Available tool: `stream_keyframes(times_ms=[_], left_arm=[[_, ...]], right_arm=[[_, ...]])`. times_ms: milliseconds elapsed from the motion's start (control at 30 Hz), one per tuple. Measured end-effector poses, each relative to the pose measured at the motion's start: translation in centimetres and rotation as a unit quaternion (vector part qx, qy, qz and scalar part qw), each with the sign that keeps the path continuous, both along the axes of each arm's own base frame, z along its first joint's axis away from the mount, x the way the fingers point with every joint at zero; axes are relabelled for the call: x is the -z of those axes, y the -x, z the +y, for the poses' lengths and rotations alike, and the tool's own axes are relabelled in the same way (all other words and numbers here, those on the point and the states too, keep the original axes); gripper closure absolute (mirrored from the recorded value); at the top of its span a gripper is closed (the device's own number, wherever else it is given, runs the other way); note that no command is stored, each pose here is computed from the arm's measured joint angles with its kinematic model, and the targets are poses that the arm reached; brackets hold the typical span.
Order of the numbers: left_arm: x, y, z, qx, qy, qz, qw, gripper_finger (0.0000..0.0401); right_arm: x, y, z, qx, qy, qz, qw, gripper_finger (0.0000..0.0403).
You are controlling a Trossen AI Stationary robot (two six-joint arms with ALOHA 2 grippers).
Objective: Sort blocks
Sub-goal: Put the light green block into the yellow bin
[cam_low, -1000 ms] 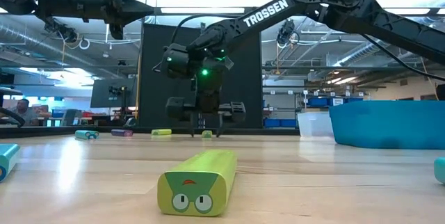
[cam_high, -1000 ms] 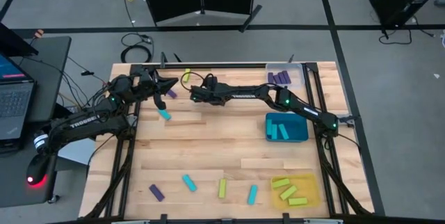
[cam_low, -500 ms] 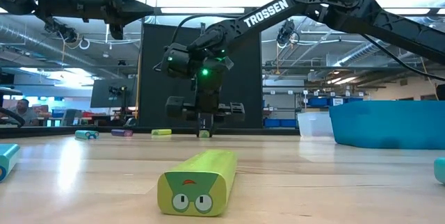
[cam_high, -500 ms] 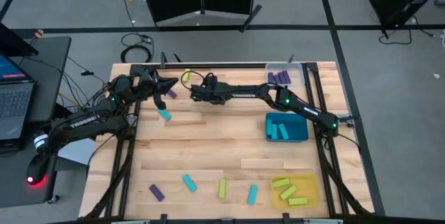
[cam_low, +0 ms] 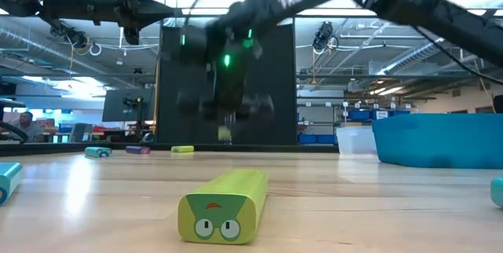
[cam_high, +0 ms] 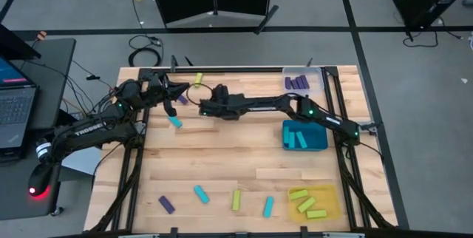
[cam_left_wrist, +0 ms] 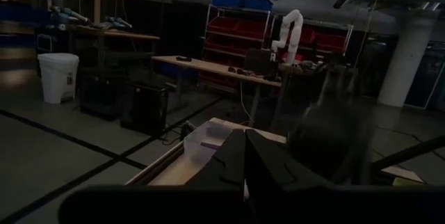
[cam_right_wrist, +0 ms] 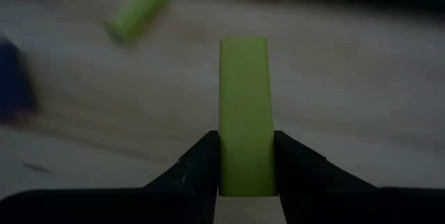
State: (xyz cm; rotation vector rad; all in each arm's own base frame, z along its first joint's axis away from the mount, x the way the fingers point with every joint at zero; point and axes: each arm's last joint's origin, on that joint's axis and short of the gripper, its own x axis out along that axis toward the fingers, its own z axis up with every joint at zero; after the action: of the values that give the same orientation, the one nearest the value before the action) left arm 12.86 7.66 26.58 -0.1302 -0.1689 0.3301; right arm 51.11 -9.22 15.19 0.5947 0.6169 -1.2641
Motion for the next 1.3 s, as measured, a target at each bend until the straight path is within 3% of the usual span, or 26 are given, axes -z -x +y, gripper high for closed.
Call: stream_keyframes(times_ms=[200,367,667,800,967,1300], left_arm=[[0.1,0.0,0.0,0.0,0.004,0.005,1.0,0.0387],[0.4,0.0,0.1,-0.01,0.015,0.018,1.0,0.0387],[0.8,0.0,0.2,-0.027,0.027,0.033,0.999,0.0387],[0.9,-0.1,0.3,-0.028,0.041,0.031,0.998,0.0387],[1.6,-0.7,0.5,-0.011,0.072,0.051,0.996,0.0387],[4.2,-3.2,1.3,0.076,0.145,0.111,0.98,0.0387]], right_arm=[[-6.4,1.5,2.2,-0.008,0.076,0.001,0.997,0.0282],[-12.0,4.2,5.7,-0.033,0.103,0.017,0.994,0.0282],[-16.8,10.8,16.9,-0.169,0.105,0.129,0.971,0.0282],[-17.2,13.3,22.1,-0.238,0.059,0.133,0.96,0.0282],[-16.6,16.1,28.3,-0.307,-0.044,0.133,0.941,0.0282],[-16.2,21.8,36.2,-0.266,-0.233,0.109,0.929,0.0282]])
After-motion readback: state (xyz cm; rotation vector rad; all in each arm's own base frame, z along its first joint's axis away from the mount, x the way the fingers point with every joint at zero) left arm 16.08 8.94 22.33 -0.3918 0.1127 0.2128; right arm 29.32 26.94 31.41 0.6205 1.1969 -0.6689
